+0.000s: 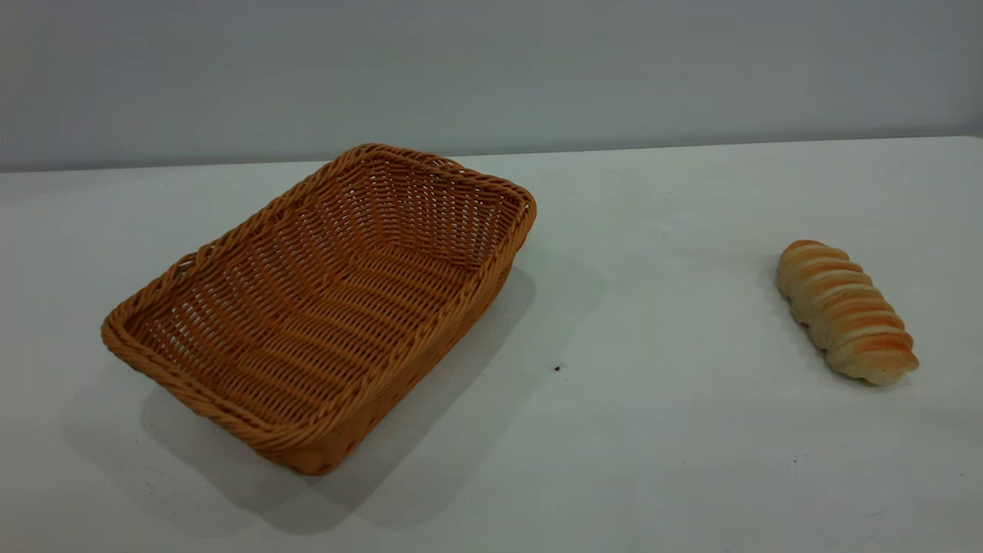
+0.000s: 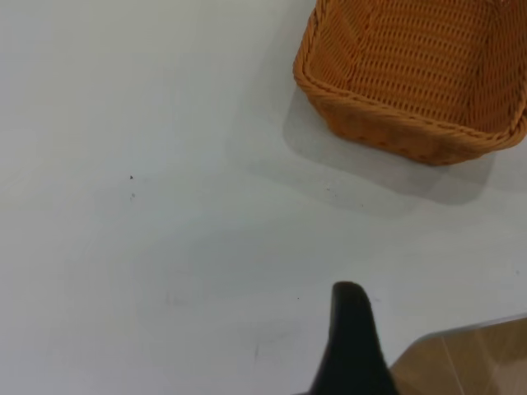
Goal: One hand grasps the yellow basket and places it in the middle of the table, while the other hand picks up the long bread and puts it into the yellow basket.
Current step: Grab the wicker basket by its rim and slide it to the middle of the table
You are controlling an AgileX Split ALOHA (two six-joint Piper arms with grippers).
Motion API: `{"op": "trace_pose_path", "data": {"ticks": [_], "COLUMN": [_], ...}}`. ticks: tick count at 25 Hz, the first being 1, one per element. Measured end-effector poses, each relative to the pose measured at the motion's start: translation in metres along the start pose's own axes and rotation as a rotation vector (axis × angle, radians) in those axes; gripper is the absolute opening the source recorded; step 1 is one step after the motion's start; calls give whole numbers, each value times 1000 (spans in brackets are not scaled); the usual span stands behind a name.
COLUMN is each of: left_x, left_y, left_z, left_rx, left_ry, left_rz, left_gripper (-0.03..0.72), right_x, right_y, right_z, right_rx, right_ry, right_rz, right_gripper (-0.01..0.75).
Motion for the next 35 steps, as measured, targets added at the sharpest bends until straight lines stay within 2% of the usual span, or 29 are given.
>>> {"op": "trace_pose_path", "data": {"ticks": [17,23,29,35], "left_x": [0,-2,6,15], "left_y": [0,1,-31,-85], "left_z": [0,14,36,56], "left_rx": [-1,-19,128,300], "left_ry": [4,141,215,262], "left_rz": [-4,-38,-76,-99], "left_gripper": [594,594,594,594], "right_x": [8,8,3,10], "right_y": [0,6,3,-30], "right_z": [-1,8,44,68], "right_rx": [21,-16,-55,13], "right_ry": [94,129,194,241], "right_rz": [153,196,99,25], "right_gripper": [241,241,285,435]}}
Point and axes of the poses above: a point on each arm's last joint axis where the gripper is mounted, y pointing back along that axis away from the gripper, x along the wrist's bending axis when the last joint is at zero, z = x × y, the point moved 6 cm from there along -y, pointing out along that axis toward the gripper, and after that the axes turned 12 degrees about -y, right-handed, at the moved point
